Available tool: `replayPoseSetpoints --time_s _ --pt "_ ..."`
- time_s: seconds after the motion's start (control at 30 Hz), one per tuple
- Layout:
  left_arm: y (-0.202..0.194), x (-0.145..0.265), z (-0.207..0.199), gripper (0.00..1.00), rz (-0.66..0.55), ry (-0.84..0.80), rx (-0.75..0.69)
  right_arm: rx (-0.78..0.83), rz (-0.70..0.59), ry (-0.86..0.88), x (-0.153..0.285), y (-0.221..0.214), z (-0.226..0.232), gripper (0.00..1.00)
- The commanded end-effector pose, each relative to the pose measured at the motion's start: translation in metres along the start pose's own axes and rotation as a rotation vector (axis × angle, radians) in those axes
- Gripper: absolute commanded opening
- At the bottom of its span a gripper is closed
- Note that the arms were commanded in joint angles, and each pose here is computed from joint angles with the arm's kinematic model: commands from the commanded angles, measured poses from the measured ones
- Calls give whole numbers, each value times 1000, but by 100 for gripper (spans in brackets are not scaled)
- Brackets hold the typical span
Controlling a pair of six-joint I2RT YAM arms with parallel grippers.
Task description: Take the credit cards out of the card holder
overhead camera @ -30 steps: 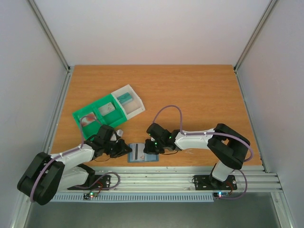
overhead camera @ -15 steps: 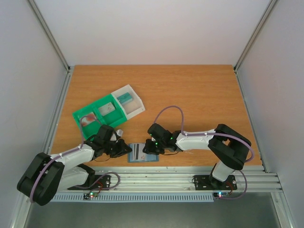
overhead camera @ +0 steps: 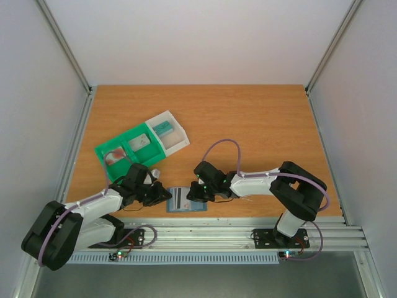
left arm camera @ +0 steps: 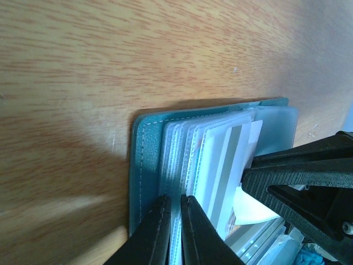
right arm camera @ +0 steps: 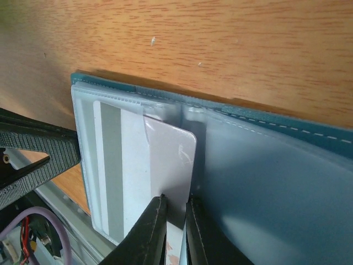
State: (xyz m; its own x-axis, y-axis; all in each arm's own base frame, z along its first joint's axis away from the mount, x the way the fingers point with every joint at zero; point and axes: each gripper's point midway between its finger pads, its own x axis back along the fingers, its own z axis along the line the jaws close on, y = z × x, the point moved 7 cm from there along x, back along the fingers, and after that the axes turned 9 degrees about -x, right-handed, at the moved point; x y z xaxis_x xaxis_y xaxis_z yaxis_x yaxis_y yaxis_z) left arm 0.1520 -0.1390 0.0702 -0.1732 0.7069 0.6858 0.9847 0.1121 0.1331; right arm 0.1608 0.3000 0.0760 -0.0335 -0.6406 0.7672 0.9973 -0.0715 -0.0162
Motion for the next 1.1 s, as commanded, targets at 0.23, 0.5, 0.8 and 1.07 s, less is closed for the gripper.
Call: replayPoseSetpoints --time_s 0.23,0.5,0.8,1.07 --pt "-4 -1 7 9 -2 36 1 -19 -25 38 3 0 -11 1" --pt "-2 -5 11 9 6 63 0 -21 -44 23 14 2 -15 1" --pt "-1 -6 14 12 10 85 11 54 -49 59 32 4 2 1" --pt "4 -3 6 17 -2 77 -1 83 -109 12 52 4 1 1"
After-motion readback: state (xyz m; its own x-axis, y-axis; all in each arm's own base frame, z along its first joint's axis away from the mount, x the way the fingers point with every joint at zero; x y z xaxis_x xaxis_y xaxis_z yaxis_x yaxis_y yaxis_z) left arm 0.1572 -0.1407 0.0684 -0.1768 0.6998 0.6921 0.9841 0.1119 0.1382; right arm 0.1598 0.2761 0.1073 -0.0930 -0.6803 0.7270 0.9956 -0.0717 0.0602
